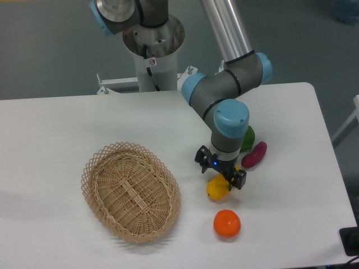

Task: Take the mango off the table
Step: 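Lower the gripper around the yellow mango and close the fingers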

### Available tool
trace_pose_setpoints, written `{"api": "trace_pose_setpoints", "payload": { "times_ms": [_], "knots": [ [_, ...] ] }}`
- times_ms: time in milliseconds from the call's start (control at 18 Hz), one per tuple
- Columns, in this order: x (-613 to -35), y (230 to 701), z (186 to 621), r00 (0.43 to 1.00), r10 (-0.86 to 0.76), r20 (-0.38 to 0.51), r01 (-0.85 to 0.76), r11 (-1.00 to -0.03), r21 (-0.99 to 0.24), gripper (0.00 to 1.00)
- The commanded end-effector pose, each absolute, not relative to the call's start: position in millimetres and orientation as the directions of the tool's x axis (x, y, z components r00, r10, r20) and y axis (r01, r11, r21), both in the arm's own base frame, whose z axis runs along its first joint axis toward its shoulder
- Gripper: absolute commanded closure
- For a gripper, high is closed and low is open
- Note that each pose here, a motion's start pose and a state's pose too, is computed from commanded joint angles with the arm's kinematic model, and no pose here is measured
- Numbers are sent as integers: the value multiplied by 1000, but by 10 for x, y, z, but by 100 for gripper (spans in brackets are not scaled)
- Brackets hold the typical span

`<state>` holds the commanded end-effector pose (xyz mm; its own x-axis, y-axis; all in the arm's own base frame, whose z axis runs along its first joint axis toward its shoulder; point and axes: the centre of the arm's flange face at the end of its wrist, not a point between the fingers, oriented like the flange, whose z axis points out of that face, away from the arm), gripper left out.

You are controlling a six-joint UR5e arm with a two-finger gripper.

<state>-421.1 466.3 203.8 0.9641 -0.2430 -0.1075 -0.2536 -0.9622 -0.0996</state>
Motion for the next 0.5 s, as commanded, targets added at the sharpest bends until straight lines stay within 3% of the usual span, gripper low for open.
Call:
{"api": "trace_pose_setpoints", "payload": {
  "times_ms": [222,500],
  "knots": [
    [-4209,4660,2026,963,-241,-119,-253,-962,-103,41],
    [-4228,4674,2086,960,-247,-132,-261,-959,-106,53]
  ]
}}
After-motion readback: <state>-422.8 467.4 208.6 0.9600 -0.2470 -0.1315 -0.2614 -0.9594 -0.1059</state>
